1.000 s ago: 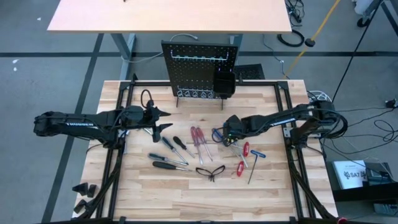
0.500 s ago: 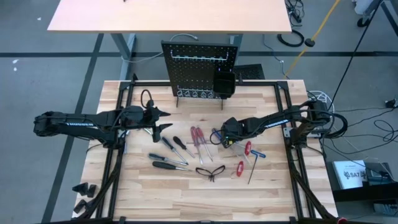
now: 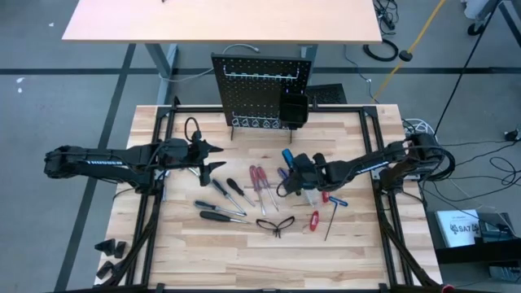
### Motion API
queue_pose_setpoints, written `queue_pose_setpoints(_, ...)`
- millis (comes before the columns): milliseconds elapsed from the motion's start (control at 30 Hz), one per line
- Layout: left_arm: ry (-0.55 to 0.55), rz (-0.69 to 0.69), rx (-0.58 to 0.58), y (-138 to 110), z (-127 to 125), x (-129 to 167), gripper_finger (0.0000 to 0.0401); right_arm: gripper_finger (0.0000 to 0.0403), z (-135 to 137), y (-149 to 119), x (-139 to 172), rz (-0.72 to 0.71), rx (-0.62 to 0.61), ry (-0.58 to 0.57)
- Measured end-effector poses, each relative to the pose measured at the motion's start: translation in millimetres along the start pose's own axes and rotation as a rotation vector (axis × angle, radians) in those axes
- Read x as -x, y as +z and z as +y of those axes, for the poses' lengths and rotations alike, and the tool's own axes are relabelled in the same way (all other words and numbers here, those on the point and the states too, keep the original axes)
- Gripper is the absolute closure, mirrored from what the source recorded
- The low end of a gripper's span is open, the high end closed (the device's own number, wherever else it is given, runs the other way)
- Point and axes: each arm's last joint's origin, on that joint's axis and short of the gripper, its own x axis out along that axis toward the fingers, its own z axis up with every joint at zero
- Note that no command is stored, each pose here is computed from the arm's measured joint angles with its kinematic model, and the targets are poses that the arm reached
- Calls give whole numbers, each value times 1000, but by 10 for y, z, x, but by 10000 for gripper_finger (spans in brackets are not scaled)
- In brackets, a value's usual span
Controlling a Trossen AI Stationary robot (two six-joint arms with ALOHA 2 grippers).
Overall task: Hang tools onto peg board
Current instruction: Hang the blue screwdriver onto the peg board
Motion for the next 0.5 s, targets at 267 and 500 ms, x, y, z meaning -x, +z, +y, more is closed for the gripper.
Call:
queue_pose_setpoints(267,0,-11,-1,11,0,1,170,268,244,227,342,-309,133,147)
queue_pose_setpoints(500,0,-12,0,11,0,1,170,269,343,618,673,-627,150,289)
